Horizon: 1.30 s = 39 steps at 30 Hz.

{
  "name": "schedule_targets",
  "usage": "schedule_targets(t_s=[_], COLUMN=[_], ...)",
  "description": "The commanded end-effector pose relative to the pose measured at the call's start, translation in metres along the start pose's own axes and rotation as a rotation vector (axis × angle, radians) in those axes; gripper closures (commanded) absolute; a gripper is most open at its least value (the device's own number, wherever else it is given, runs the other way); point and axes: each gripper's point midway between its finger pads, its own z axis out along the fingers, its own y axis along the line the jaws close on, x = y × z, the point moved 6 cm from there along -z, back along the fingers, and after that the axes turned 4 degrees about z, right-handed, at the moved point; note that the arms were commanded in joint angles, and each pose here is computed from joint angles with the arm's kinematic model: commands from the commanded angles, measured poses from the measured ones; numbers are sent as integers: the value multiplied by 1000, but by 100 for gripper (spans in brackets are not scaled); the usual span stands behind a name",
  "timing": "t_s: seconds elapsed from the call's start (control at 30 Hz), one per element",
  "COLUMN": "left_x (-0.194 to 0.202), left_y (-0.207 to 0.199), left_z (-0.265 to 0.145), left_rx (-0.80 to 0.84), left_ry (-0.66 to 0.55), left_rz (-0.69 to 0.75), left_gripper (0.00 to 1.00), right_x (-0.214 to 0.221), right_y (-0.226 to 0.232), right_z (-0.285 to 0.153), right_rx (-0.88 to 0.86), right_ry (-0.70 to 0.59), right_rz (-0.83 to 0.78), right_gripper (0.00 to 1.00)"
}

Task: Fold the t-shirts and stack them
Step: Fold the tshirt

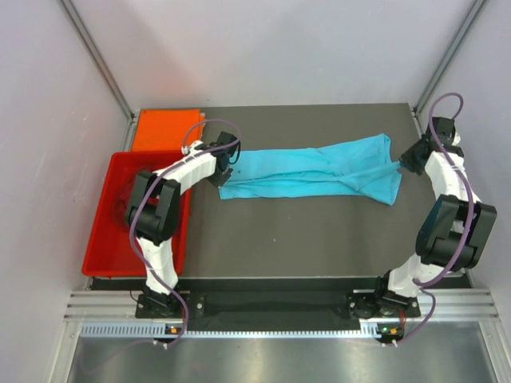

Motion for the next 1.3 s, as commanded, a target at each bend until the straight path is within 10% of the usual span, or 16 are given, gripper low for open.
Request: schedule_targets(t_s=[0.0,0.2,0.43,0.93,1.27], left_x=[-8,-14,-22,17,29], left_y=[-9,-13,-12,5,14], left_z=[-2,-5,-10,-40,-6], left_rx=[18,9,-38,284,85], left_ry=[-6,-26,-39,40,25], left_rz=[64,85,143,374,459], left_gripper=[100,99,59,60,65], right_x=[-16,-22,-17,-17,-17], right_y=[14,20,27,36,52], right_z=[-1,9,18,29,53], right_rx=[-13,15,15,14,-62], right_ry=[-36,-16,13,17,87], right_rz=[-33,-59,-81,-112,-254], right_gripper=[100,100,100,100,100])
